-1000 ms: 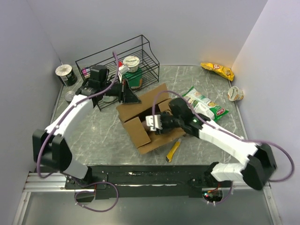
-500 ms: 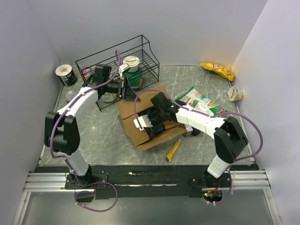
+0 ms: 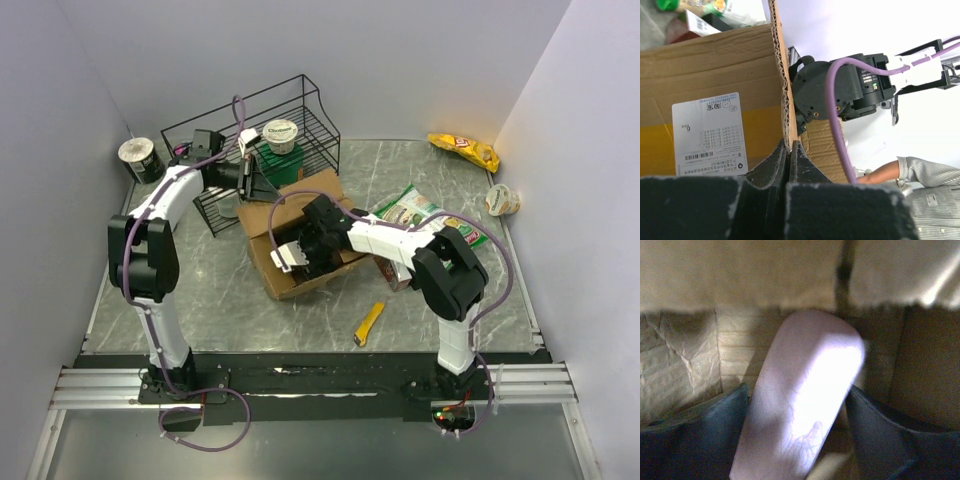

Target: Unpack the express box

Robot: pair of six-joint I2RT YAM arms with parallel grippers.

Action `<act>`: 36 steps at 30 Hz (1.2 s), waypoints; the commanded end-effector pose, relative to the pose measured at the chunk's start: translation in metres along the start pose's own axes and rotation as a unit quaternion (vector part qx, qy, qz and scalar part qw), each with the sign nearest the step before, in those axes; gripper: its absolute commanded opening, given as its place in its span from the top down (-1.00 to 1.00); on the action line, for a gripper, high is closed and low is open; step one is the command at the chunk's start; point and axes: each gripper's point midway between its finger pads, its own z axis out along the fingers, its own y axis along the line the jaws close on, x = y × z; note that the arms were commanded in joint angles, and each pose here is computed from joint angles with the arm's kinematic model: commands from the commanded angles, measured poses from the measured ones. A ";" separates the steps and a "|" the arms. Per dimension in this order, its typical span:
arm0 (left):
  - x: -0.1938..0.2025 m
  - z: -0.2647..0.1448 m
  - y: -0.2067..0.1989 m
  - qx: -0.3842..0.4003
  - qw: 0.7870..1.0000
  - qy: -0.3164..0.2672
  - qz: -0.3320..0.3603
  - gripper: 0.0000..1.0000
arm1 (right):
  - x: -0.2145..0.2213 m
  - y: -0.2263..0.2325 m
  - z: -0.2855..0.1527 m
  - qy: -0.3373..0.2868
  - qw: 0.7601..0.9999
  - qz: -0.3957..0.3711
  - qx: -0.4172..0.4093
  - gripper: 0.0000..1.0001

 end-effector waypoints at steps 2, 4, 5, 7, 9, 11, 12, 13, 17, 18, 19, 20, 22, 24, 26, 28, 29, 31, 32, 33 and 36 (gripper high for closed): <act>0.012 0.004 0.005 -0.002 1.000 0.011 -0.019 0.98 | 0.051 0.067 0.014 0.077 0.990 0.041 -0.114 -0.22; 0.008 0.003 0.005 -0.011 1.000 0.008 -0.006 0.98 | 0.046 0.065 0.006 0.073 0.990 0.053 -0.105 0.07; 0.006 0.002 0.004 -0.015 1.000 0.006 -0.005 0.98 | 0.044 0.063 0.001 0.070 0.991 0.061 -0.097 0.31; 0.002 0.001 0.002 -0.030 1.000 0.002 0.006 0.98 | 0.034 0.056 -0.010 0.050 0.992 0.087 -0.080 0.47; -0.001 0.001 0.005 -0.043 0.999 -0.004 0.010 0.98 | 0.013 0.036 -0.032 0.013 0.994 0.099 -0.041 0.63; -0.007 0.000 0.001 -0.059 0.998 -0.017 0.027 0.98 | -0.011 0.011 -0.066 -0.024 0.993 0.118 0.009 0.84; -0.004 0.001 0.003 -0.062 0.998 -0.019 0.021 0.98 | -0.020 0.005 -0.078 -0.038 0.991 0.123 0.021 0.89; -0.005 0.000 -0.001 -0.066 0.997 -0.024 0.027 0.98 | -0.040 -0.003 -0.099 -0.071 0.988 0.130 0.044 0.96; -0.003 -0.001 0.002 -0.076 0.996 -0.036 0.025 0.98 | -0.081 -0.029 -0.157 -0.139 0.973 0.141 0.116 1.00; -0.004 -0.001 0.002 -0.078 0.996 -0.039 0.028 0.98 | -0.087 -0.035 -0.168 -0.152 0.967 0.156 0.132 1.00; -0.005 -0.001 0.000 -0.081 0.995 -0.041 0.033 0.98 | -0.096 -0.039 -0.185 -0.162 0.962 0.157 0.153 1.00; -0.005 -0.002 0.001 -0.089 0.994 -0.044 0.034 0.98 | -0.101 -0.043 -0.194 -0.170 0.958 0.162 0.166 1.00; -0.007 -0.003 -0.003 -0.093 0.994 -0.047 0.045 0.98 | -0.109 -0.049 -0.217 -0.185 0.946 0.179 0.197 1.00; -0.011 -0.004 -0.008 -0.101 0.992 -0.051 0.057 0.98 | -0.113 -0.051 -0.228 -0.193 0.937 0.197 0.213 1.00; -0.013 -0.005 -0.011 -0.107 0.991 -0.053 0.067 0.98 | -0.115 -0.054 -0.245 -0.198 0.929 0.207 0.235 1.00; -0.013 -0.006 -0.011 -0.119 0.989 -0.054 0.066 0.98 | -0.113 -0.061 -0.265 -0.206 0.908 0.245 0.271 1.00; -0.016 -0.008 -0.008 -0.135 0.987 -0.059 0.069 0.98 | -0.107 -0.064 -0.276 -0.204 0.896 0.267 0.291 1.00; -0.013 -0.012 -0.006 -0.161 0.982 -0.059 0.074 0.98 | -0.087 -0.069 -0.304 -0.212 0.856 0.335 0.331 1.00; -0.011 -0.014 -0.005 -0.177 0.979 -0.059 0.076 0.98 | -0.078 -0.071 -0.316 -0.212 0.839 0.358 0.349 1.00; -0.012 -0.021 0.000 -0.213 0.971 -0.067 0.084 0.98 | -0.071 -0.072 -0.326 -0.217 0.816 0.395 0.363 1.00; -0.003 -0.034 0.012 -0.270 0.956 -0.066 0.088 0.98 | -0.050 -0.074 -0.362 -0.224 0.767 0.444 0.406 1.00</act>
